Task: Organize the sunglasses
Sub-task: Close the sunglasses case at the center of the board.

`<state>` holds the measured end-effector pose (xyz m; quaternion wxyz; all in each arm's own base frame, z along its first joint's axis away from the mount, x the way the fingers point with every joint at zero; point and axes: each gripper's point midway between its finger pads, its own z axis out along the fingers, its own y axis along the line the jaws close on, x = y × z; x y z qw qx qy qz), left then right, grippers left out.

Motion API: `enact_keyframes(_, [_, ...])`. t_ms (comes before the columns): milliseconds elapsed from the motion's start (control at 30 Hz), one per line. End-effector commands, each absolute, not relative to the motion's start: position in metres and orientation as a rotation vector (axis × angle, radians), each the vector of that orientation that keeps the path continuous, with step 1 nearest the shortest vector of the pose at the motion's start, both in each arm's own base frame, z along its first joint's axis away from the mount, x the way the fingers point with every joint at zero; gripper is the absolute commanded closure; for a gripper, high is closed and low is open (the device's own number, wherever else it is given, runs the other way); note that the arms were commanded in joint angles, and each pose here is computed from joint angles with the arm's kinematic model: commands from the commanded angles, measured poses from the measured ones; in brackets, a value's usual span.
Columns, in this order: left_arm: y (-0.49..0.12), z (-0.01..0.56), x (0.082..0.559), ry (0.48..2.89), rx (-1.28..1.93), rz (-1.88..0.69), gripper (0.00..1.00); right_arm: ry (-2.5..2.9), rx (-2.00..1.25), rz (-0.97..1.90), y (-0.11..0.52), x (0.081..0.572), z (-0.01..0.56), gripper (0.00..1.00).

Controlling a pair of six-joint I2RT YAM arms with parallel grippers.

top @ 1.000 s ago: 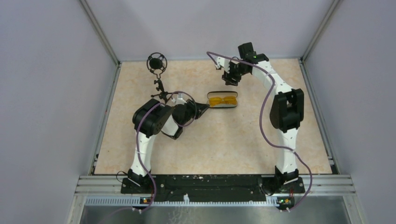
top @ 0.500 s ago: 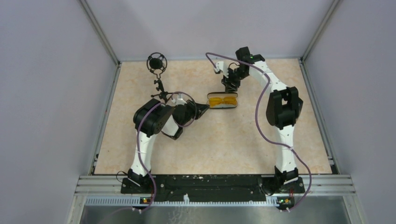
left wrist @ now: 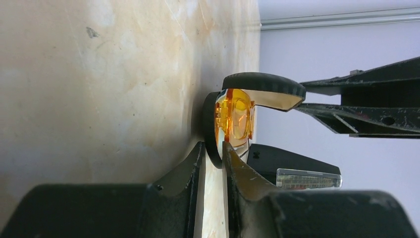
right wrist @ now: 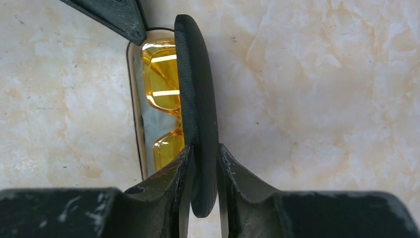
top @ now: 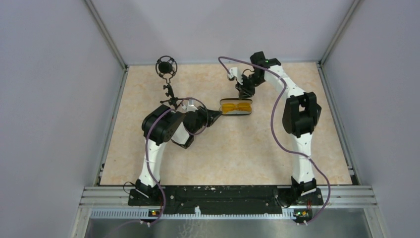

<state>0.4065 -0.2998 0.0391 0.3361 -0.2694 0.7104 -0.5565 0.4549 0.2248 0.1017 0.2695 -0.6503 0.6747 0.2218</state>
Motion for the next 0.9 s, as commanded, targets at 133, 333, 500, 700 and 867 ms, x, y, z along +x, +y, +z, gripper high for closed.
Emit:
enact_keyframes(133, [-0.303,0.046,0.410,1.811,-0.677,-1.492,0.78,1.829,-1.880,0.733,0.230,0.394,0.068,0.81])
enact_keyframes(333, [-0.303,0.046,0.409,1.811,-0.676,-1.494,0.79,1.844,-1.881,0.727,0.229,0.383,0.058,0.81])
enact_keyframes(500, [-0.300,0.053,0.403,1.806,-0.665,-1.491,0.78,1.838,-1.853,0.711,0.230,0.384,0.063,0.80])
enact_keyframes(700, [-0.293,0.059,0.391,1.815,-0.667,-1.484,0.75,1.768,-1.833,0.647,0.229,0.390,0.090,0.60])
enact_keyframes(867, [-0.286,0.060,0.382,1.827,-0.672,-1.456,0.69,1.665,-1.869,0.525,0.225,0.402,0.110,0.33])
